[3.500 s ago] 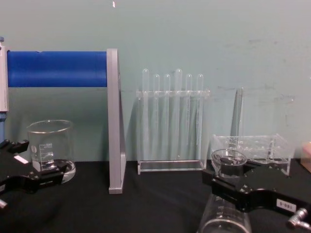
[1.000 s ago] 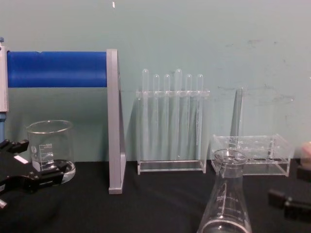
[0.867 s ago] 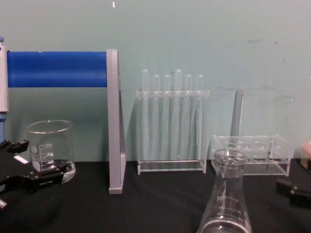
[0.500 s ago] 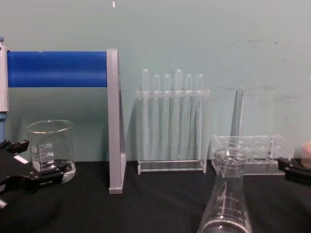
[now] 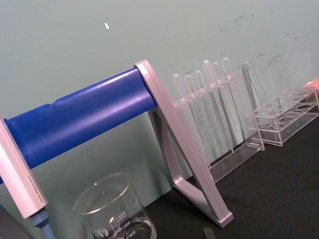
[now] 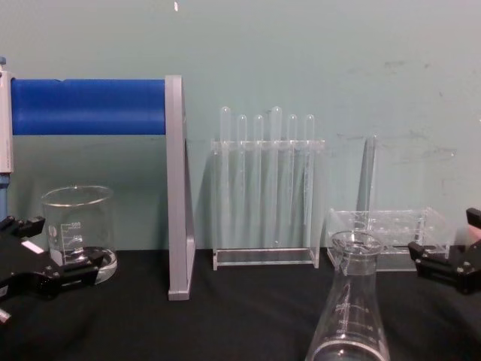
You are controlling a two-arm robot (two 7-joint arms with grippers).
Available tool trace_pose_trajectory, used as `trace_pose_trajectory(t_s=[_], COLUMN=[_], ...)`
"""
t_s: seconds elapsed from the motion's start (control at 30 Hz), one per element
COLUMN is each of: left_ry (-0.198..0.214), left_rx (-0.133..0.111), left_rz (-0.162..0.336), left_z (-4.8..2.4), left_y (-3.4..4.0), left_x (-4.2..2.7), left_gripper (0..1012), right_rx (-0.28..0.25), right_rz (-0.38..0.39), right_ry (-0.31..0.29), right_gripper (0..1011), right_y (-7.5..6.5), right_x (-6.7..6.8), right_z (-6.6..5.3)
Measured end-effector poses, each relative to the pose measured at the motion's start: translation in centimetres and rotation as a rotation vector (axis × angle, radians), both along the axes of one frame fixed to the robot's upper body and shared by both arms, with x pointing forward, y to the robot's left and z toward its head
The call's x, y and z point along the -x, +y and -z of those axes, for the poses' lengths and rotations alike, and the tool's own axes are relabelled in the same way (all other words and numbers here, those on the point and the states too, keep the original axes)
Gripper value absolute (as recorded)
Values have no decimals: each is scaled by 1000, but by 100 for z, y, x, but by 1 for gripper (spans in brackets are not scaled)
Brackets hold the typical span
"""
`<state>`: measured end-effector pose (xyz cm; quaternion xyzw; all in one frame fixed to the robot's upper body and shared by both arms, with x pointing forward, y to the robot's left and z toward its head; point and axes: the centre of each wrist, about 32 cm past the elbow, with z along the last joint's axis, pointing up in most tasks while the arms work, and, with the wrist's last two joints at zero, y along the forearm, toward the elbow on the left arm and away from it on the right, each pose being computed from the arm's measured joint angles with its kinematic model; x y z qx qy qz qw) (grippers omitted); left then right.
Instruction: Grasp the erlenmeyer flask with one hand, shake it three times, then place it back.
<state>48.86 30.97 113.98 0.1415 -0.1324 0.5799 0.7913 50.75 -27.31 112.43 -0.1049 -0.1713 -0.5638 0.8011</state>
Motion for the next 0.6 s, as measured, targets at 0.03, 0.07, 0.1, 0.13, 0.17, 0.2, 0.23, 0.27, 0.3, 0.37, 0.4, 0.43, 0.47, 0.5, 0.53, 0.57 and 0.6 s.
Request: trace_pose_trajectory(t_s=[0.03,0.07,0.1,0.13,0.17,0.2,0.23,0.27,0.3,0.37,0.4,0.43,0.47,0.5,0.53,0.57,0.6], left_ry=[0,0,0,0,0,0,0,0,0,0,0,0,0,0,0,0,0], left_rx=[0,0,0,0,0,0,0,0,0,0,0,0,0,0,0,0,0], left_rz=[0,0,0,0,0,0,0,0,0,0,0,0,0,0,0,0,0], left_z=[0,0,0,0,0,0,0,0,0,0,0,0,0,0,0,0,0], left_y=[0,0,0,0,0,0,0,0,0,0,0,0,0,0,0,0,0], left_x=[0,0,0,0,0,0,0,0,0,0,0,0,0,0,0,0,0], left_gripper=[1001,1001,1001,1001,1001,1001,1001,1001,1001,1001,1001,1001,1001,1001,1001,1001,1001], right_rx=[1,1,2,2,2,1,1,1,0,0,-1,-1,-1,-2,-2,-3,-3], right_rz=[1,1,1,1,1,0,0,0,-1,-1,-1,-2,-2,-2,-2,-2,-2], right_ry=[0,0,0,0,0,0,0,0,0,0,1,1,1,1,1,1,1], right_gripper=[1000,1000,1000,1000,1000,1000,1000,1000,1000,1000,1000,1000,1000,1000,1000,1000,1000], right_y=[4,2,1,0,-1,-2,-3,-3,-4,-6,-7,-7,-7,-8,-8,-8,-8], right_x=[-3,-2,-2,-2,-1,0,0,2,2,3,4,5,5,6,7,7,7], right_z=[2,2,2,2,1,1,0,0,-1,-2,-2,-3,-3,-3,-3,-3,-3])
